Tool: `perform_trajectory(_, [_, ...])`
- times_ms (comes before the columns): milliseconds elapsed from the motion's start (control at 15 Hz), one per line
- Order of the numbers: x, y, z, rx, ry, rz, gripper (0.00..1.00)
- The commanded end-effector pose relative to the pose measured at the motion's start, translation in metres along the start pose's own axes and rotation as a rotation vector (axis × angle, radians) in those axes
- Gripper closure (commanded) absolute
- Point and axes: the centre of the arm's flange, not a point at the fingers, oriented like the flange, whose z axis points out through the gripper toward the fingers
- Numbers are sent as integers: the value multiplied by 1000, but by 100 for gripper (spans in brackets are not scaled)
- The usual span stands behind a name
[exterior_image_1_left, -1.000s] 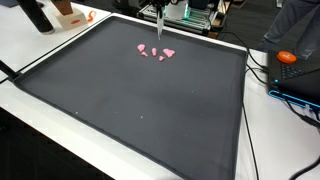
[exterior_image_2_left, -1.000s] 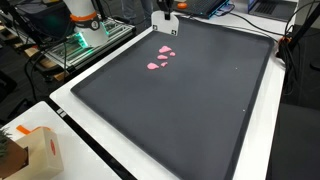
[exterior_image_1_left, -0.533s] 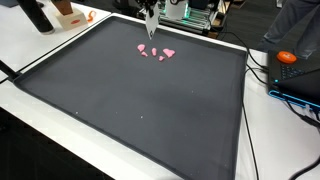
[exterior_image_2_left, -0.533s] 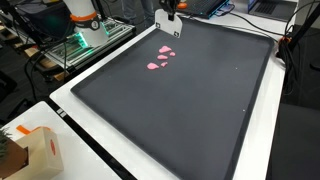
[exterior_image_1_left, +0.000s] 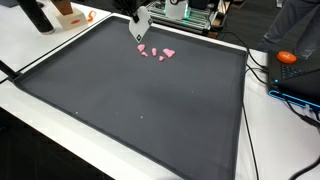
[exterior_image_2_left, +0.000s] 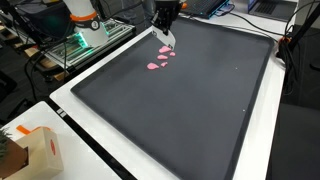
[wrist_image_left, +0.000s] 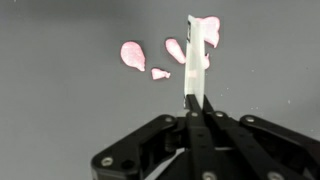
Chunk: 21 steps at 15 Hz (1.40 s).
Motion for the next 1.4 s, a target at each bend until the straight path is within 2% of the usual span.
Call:
perform_trajectory(0, [11, 37, 6, 85, -31, 97, 99])
perform_trajectory(533, [9, 102, 32, 202, -38, 295, 99])
perform_trajectory(800, [1, 121, 42, 212, -29, 366, 99])
perform_trajectory(1333, [-11, 142, 53, 235, -8, 432, 99])
